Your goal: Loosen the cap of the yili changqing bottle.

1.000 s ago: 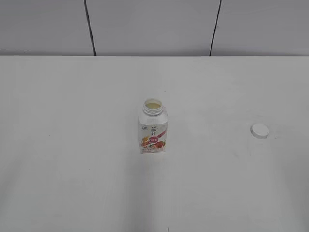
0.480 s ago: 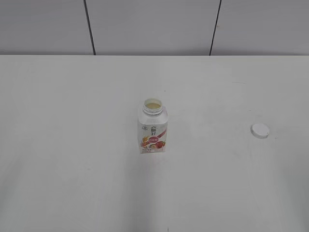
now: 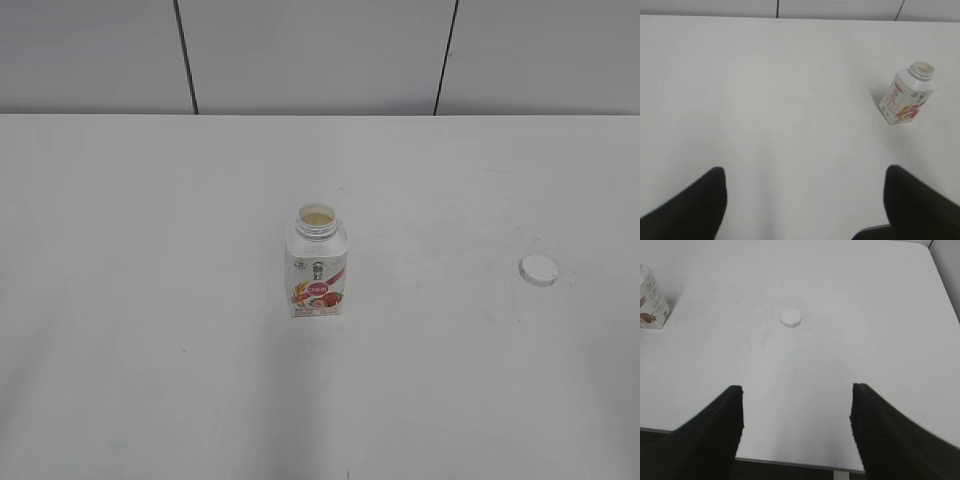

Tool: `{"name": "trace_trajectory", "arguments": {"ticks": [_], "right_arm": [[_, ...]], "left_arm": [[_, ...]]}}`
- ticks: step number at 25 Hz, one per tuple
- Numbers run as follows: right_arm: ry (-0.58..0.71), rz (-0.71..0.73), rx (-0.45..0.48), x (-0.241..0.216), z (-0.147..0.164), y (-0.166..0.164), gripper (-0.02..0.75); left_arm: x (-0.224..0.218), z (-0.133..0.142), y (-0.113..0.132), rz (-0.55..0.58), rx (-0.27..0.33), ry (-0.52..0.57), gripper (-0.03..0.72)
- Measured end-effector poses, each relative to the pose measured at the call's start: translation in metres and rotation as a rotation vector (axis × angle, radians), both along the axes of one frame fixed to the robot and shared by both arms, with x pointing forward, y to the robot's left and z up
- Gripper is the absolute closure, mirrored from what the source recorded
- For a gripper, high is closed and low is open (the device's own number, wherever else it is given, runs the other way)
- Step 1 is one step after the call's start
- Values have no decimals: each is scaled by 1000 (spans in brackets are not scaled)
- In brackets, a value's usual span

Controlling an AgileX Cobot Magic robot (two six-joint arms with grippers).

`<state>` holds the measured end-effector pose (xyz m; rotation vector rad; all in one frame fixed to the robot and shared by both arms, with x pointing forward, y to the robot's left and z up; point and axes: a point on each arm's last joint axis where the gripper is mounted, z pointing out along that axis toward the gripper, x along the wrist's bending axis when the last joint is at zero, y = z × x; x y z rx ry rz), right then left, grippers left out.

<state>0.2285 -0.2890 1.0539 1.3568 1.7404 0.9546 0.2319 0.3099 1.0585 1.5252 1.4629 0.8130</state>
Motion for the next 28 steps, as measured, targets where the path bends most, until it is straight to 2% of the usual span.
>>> {"name": "trace_trajectory", "arguments": {"ticks": [7, 13, 19, 28], "right_arm": [[0, 0, 0, 0, 0, 0, 205], [0, 0, 0, 0, 0, 0, 205], [0, 0, 0, 0, 0, 0, 205], [-1, 0, 0, 0, 0, 0, 205]], "left_arm": [[-1, 0, -1, 110, -4, 1, 105], [-2, 0, 0, 180, 36, -3, 105], [-2, 0, -5, 103, 89, -6, 105], [-1, -1, -7, 88, 85, -2, 105]]}}
